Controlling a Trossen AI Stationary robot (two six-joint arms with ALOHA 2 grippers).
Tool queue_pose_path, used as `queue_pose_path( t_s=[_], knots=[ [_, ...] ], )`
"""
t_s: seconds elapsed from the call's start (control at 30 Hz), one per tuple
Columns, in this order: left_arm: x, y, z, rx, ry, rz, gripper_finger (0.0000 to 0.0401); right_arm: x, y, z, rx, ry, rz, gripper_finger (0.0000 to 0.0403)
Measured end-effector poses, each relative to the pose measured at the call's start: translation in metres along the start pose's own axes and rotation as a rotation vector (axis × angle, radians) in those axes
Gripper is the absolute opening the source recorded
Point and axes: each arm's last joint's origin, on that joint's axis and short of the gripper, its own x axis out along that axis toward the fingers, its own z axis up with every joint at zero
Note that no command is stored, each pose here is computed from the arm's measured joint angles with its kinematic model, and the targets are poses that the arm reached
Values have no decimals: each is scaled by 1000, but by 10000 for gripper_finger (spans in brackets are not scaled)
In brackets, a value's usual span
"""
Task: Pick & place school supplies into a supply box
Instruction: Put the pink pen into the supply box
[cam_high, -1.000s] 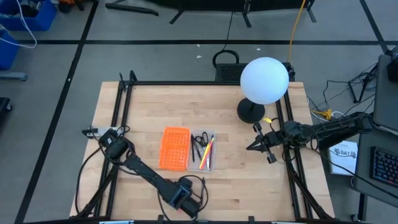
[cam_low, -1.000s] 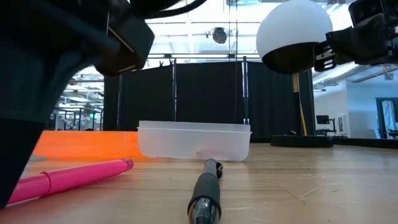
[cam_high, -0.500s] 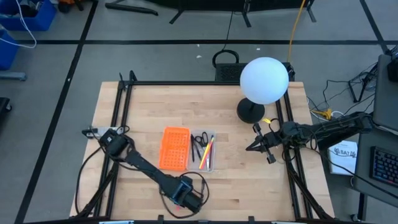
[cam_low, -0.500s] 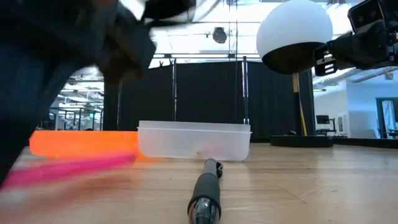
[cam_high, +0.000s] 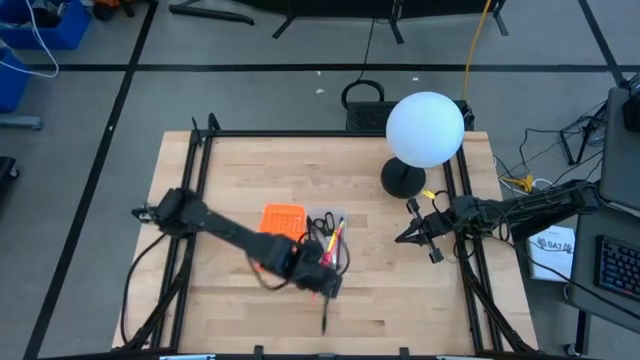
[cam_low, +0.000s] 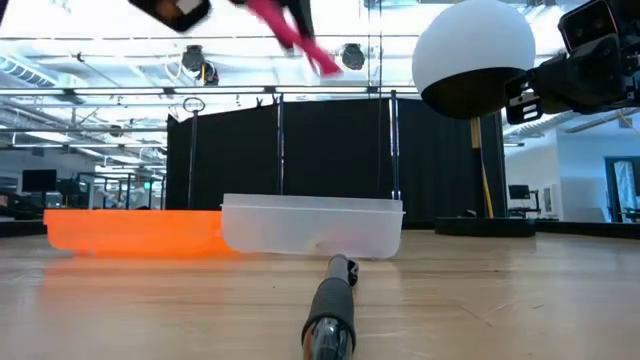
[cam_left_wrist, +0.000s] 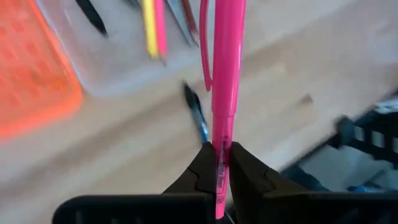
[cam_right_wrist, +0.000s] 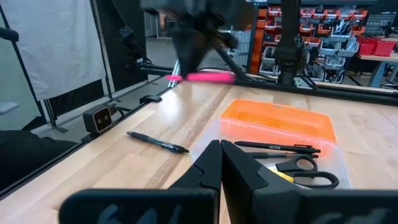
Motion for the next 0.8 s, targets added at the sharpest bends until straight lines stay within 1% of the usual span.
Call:
queue_pose_path(
  t_s=[0.17, 0.23, 0.33, 0.4, 0.47, 0.57, 0.67, 0.8],
  knots=[
    [6, 9, 52, 8, -2, 65, 24, 0, 0, -1, 3, 10, 0, 0],
    [16, 17, 72, 9, -5, 109, 23, 0, 0, -1, 4, 15, 1, 0],
    [29, 30, 95, 1, -3, 170, 23, 0, 0, -3, 8, 28, 1, 0],
    [37, 38, 107, -25, 13, 182, 23, 0, 0, -3, 8, 31, 1, 0],
    [45, 48, 115, -49, 37, 215, 23, 0, 0, -3, 9, 32, 1, 0],
    [59, 62, 122, -81, 58, 228, 23, 0, 0, -4, 10, 36, 1, 0],
    [64, 68, 122, -91, 85, 228, 23, 0, 0, -4, 11, 37, 2, 0],
    [72, 71, 122, -93, 89, 198, 23, 0, 0, -4, 11, 37, 2, 0]
  ],
)
